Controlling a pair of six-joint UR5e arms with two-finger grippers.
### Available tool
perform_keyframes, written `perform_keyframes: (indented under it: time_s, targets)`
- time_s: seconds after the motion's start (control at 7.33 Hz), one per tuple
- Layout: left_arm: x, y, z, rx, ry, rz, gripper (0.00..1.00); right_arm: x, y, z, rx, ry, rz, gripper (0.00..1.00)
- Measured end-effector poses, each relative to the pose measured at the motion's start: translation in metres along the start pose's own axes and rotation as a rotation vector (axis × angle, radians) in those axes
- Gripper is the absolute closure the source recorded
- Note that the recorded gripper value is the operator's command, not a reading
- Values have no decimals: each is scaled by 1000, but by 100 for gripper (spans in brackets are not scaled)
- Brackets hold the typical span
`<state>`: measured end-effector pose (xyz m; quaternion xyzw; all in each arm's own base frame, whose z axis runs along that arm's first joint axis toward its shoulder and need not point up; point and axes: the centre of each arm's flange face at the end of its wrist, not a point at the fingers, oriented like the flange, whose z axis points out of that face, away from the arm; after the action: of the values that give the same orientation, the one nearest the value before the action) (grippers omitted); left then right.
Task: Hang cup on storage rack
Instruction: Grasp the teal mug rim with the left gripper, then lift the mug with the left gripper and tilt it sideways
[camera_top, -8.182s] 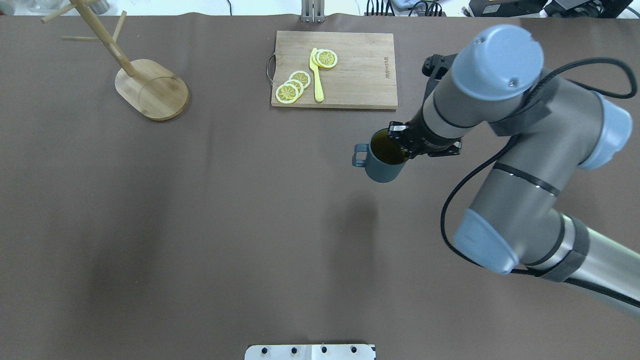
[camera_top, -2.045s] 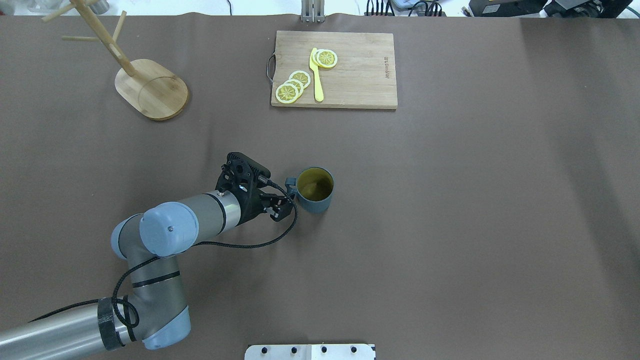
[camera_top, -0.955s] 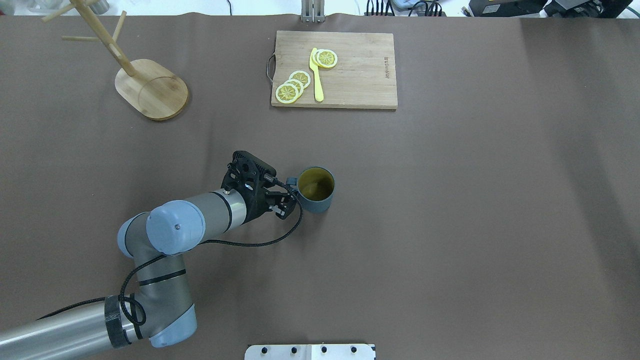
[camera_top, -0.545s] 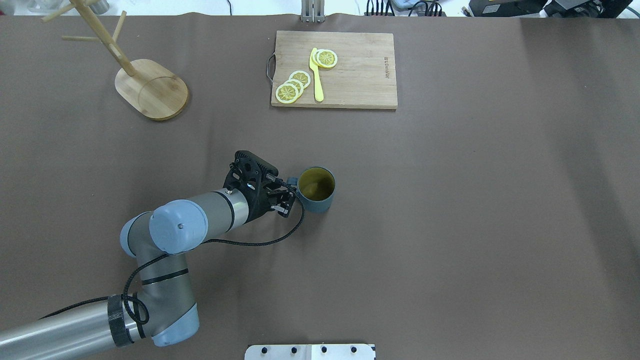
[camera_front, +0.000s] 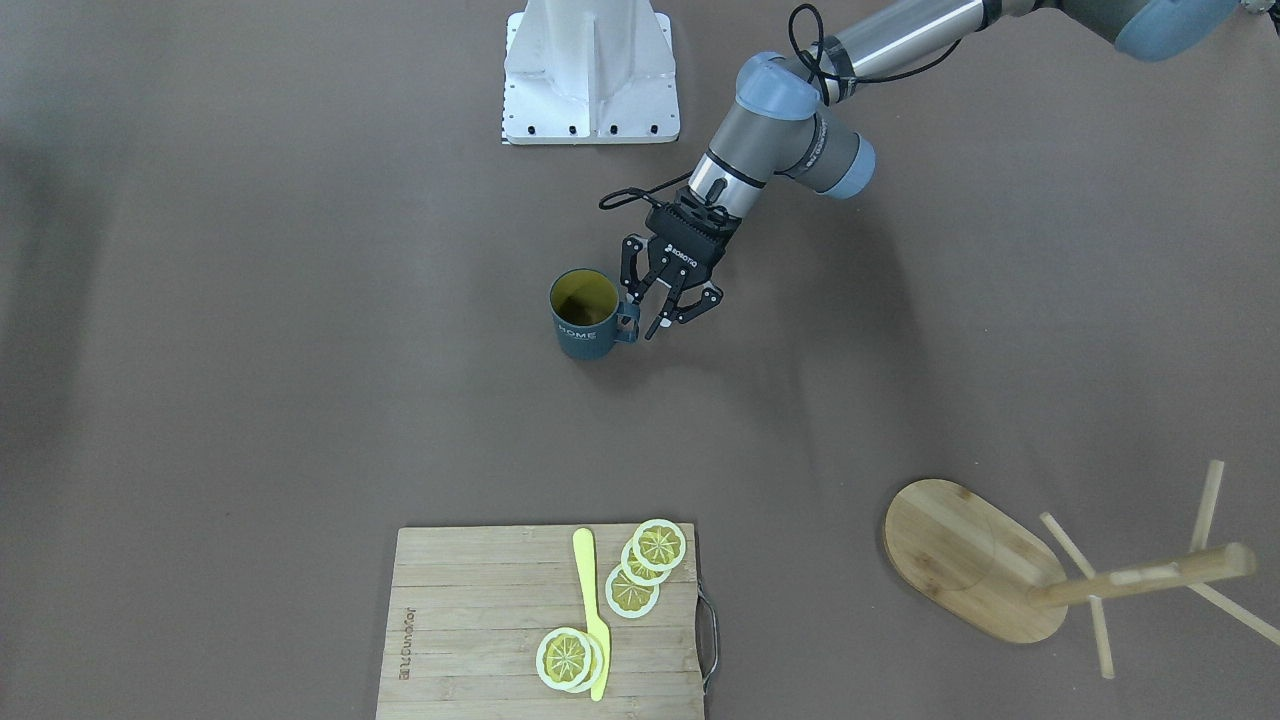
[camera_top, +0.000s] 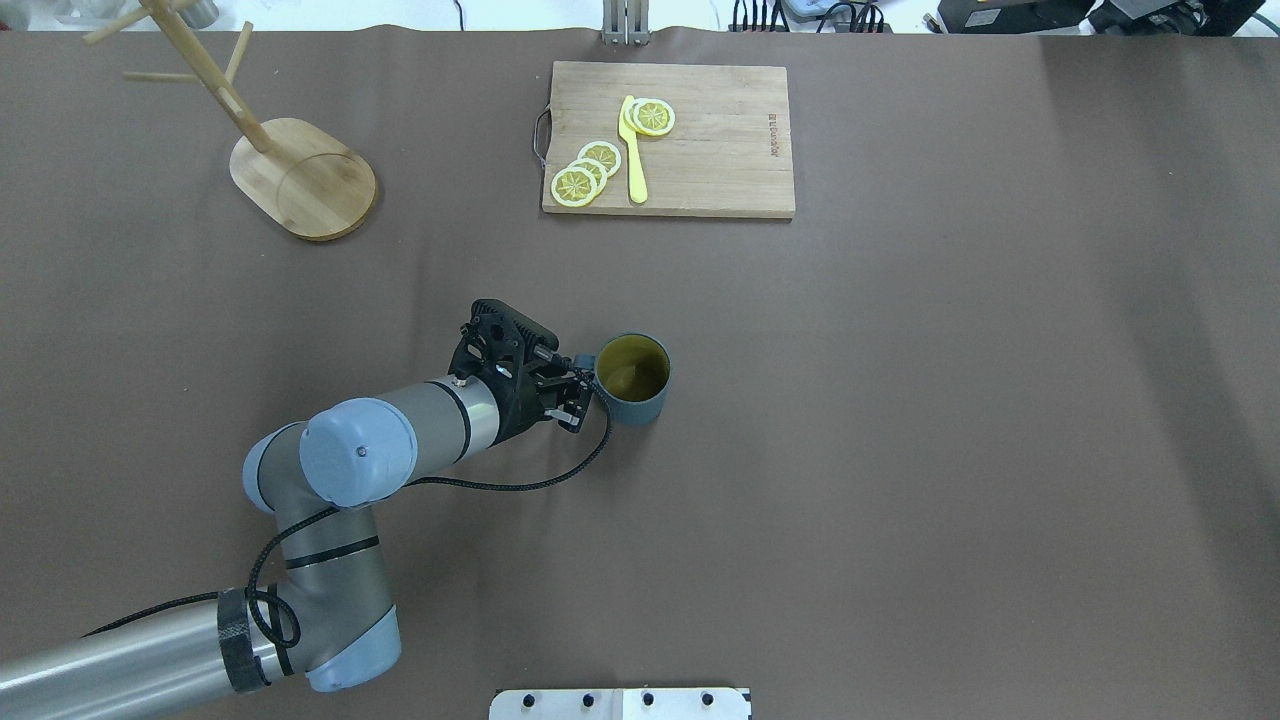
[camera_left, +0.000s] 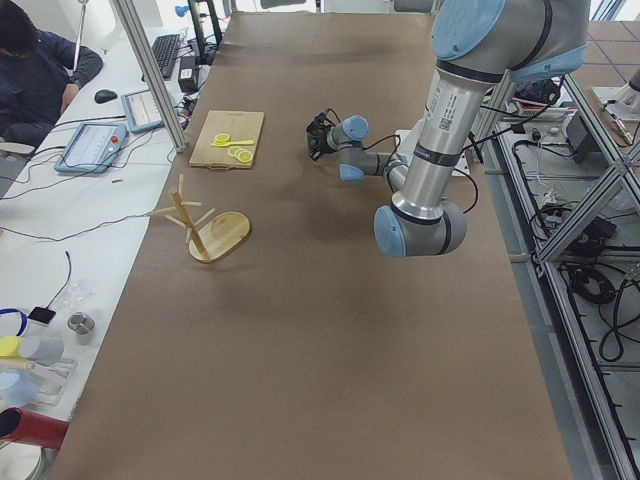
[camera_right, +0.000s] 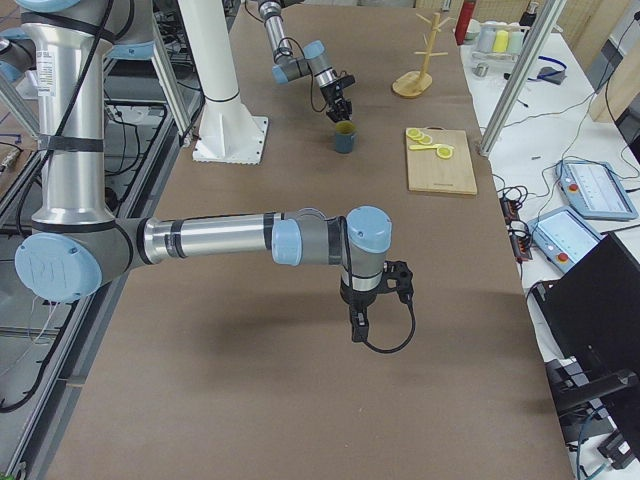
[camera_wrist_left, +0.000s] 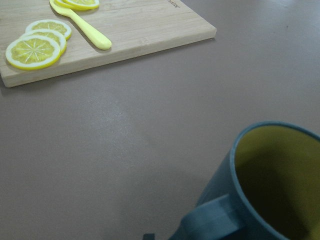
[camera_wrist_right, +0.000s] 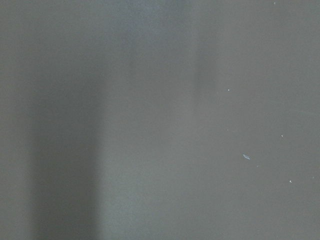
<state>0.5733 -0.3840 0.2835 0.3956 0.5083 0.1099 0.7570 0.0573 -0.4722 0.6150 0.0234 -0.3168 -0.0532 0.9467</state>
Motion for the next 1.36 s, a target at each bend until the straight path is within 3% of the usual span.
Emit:
perform_keyframes:
  time_s: [0.41,0.82,1.36]
  targets:
    - [2,-3,0,14,-8,-2,86,0,0,0,0,0,0,0]
    - [1,-5,0,22,-12,-20,96,0,0,0,-1,0,0,0]
    - [0,-16,-8,67,25,-208,100,3,1,3,-7,7,4,0]
